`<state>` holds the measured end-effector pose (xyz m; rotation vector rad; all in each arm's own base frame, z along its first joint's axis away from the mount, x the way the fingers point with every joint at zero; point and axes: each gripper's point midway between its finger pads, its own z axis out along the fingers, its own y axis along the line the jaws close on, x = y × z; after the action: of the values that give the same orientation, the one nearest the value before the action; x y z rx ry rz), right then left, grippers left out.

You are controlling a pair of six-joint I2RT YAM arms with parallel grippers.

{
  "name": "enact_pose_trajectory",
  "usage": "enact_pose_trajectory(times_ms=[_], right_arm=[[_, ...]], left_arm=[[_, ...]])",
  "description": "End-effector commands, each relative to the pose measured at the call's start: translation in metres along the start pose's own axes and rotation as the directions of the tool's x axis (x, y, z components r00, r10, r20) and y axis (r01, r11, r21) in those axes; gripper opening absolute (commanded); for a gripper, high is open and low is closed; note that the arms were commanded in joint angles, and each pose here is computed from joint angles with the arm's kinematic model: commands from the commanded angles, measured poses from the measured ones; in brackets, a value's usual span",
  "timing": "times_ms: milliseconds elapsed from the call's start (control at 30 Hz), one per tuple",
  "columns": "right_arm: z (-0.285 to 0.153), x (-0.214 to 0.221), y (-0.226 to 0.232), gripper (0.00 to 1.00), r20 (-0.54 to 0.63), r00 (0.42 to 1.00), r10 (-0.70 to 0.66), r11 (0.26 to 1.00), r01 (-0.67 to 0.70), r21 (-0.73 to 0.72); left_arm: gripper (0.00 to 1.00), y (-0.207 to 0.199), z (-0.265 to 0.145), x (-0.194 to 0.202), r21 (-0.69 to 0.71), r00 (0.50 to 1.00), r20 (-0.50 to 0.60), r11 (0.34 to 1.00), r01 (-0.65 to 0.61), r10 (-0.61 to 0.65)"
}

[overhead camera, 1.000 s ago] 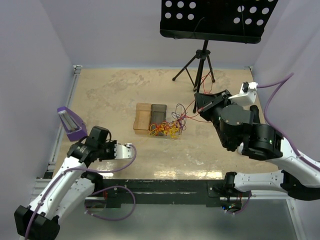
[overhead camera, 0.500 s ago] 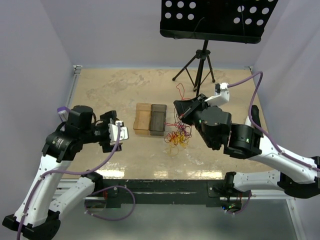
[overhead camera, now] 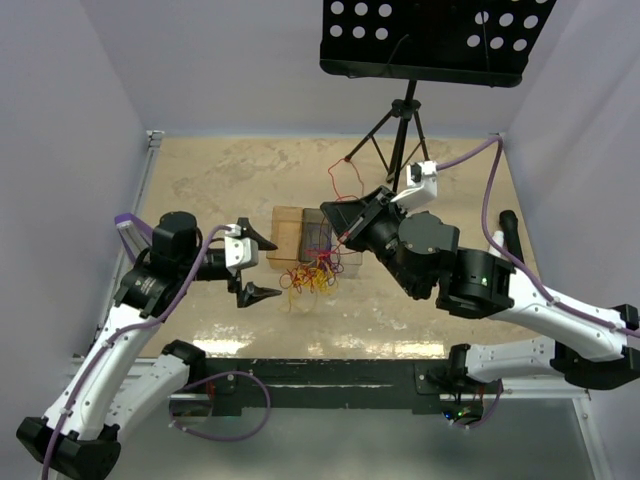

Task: Untangle the cables
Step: Untie the cable.

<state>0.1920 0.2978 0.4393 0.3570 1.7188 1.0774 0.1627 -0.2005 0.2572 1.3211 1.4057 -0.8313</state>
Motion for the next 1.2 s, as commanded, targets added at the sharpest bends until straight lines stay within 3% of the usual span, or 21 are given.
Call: enact_pose_trajectory(times_ms=[0,133,367,700,800,933,1100,1167], right_arm=[[-0.009,-0.015,0.038,0.00,0.010,0.998,0.065,0.992,-0.064,-0.110],[-0.007,-0.008,0.049,0.00,-0.008,0.998,0.069,0.987,-0.069,-0.144],[-0.008,0.003,0.067,0.00,-0.034,0.997,0.068,0.981,-0.073,-0.180],[-0.011,0.012,0.083,0.00,-0.056,0.995,0.087,0.970,-0.097,-0.224],[-0.012,0.013,0.090,0.00,-0.064,0.993,0.095,0.963,-0.108,-0.245],[-0.012,0.015,0.095,0.00,-0.067,0.993,0.097,0.961,-0.111,-0.255],[-0.018,0.001,0.096,0.00,-0.046,0.992,0.117,0.957,-0.125,-0.262],[-0.020,-0.003,0.096,0.00,-0.040,0.992,0.122,0.956,-0.129,-0.263]], left_arm=[[1.00,-0.013,0.006,-0.042,0.143,0.982,0.184,0.988,-0.061,0.034],[1.00,-0.016,0.008,-0.047,0.190,0.979,0.205,0.981,-0.050,0.011],[0.99,0.006,0.016,-0.036,0.102,0.984,0.170,0.993,-0.064,0.046],[0.85,0.013,0.020,-0.042,0.092,0.978,0.209,0.996,-0.021,0.001],[0.66,0.009,0.021,-0.038,0.106,0.978,0.210,0.994,-0.023,0.001],[0.23,0.002,0.020,-0.035,0.130,0.978,0.207,0.991,-0.042,0.015],[0.00,-0.003,0.017,-0.024,0.132,0.983,0.176,0.989,-0.073,0.049],[0.00,-0.005,0.017,-0.024,0.134,0.983,0.174,0.988,-0.080,0.056]])
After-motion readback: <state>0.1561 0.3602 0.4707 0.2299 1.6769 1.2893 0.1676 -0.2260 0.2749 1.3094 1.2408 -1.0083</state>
